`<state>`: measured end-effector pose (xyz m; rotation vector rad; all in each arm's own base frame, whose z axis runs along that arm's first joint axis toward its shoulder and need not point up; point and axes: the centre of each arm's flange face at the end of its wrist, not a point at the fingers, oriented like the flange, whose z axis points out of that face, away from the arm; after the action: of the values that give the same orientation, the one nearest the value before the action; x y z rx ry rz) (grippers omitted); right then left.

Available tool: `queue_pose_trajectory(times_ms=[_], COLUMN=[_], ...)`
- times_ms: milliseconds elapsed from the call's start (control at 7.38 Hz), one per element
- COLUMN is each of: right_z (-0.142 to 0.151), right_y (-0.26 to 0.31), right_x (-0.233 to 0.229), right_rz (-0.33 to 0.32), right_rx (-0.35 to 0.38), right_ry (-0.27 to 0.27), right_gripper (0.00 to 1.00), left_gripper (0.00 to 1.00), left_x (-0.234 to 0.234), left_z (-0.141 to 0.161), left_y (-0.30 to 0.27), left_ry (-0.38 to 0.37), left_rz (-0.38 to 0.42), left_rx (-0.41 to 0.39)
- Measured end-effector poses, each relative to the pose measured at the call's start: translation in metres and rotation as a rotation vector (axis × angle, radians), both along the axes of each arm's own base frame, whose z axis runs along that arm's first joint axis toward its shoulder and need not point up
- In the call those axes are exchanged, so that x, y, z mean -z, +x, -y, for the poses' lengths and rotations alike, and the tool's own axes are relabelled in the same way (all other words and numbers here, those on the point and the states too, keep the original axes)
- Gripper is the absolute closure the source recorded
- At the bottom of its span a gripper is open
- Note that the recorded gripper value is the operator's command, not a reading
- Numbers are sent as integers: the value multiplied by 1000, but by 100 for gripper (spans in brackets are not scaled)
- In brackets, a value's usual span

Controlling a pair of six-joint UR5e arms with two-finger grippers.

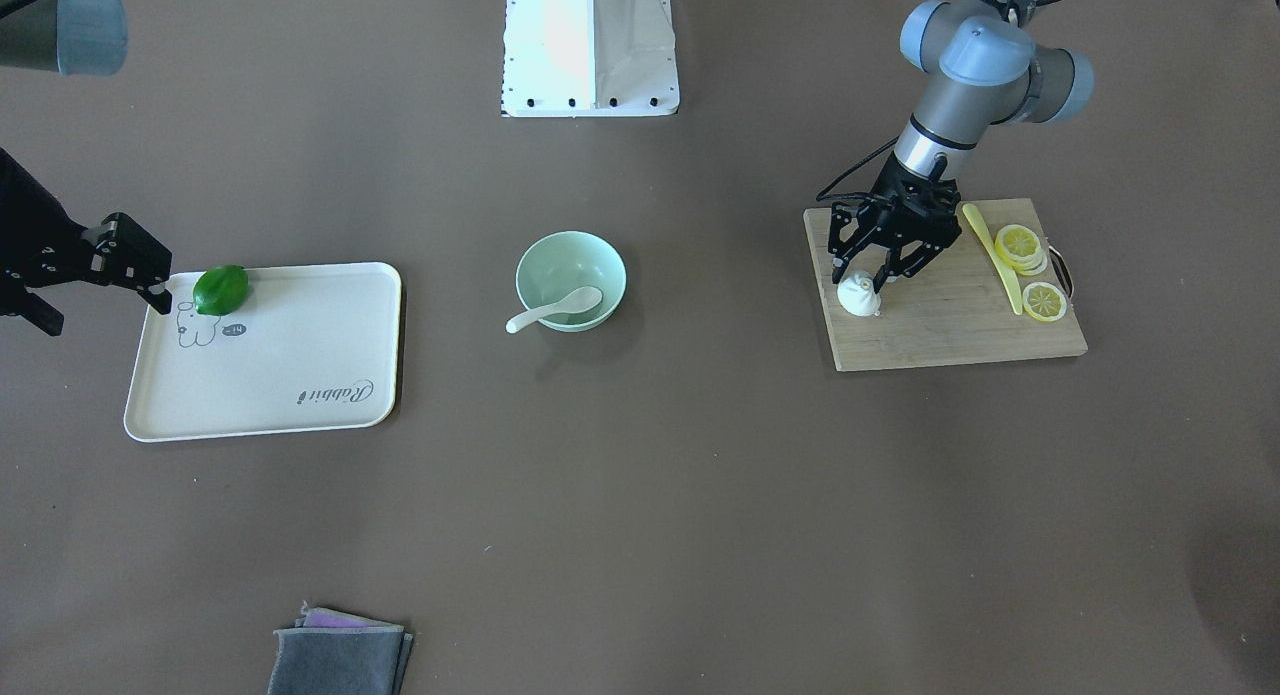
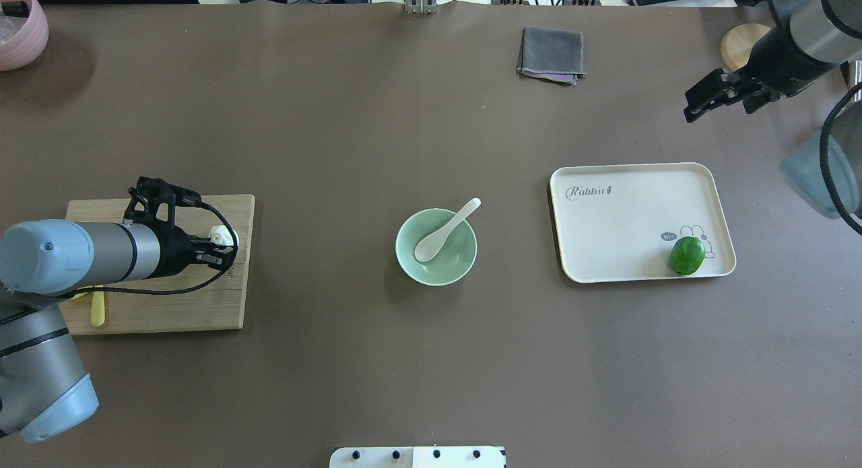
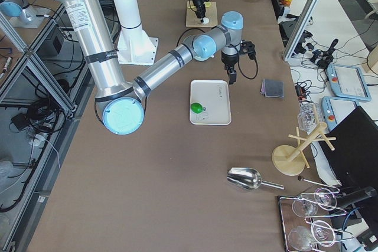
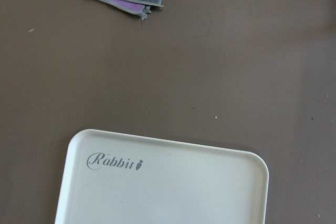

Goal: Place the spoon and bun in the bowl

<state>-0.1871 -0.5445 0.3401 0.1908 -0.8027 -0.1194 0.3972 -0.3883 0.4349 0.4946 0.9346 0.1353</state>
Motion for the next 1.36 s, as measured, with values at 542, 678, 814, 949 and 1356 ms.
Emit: queue_pose_trajectory(times_ms=[542, 678, 814, 949, 1356], right_z=[-5, -6, -7, -7, -9], right_y=[3, 4, 5, 6, 8], right_x=[0, -2, -4, -5, -7], right_rz=[2, 1, -1, -2, -2], right_rx=[-4, -5, -5, -5, -6], right_ry=[1, -2, -3, -5, -8], right_gripper=[0, 0, 0, 0, 0], left_gripper=[100, 100, 13, 2, 2], left_x=[154, 215, 253, 272, 278], left_z=[32, 18, 2, -5, -3], left_y=[62, 97, 122, 141, 172], left_ry=[-80, -122, -141, -154, -146], left_rz=[-155, -200, -226, -235, -232], left_rx=[71, 72, 70, 70, 119])
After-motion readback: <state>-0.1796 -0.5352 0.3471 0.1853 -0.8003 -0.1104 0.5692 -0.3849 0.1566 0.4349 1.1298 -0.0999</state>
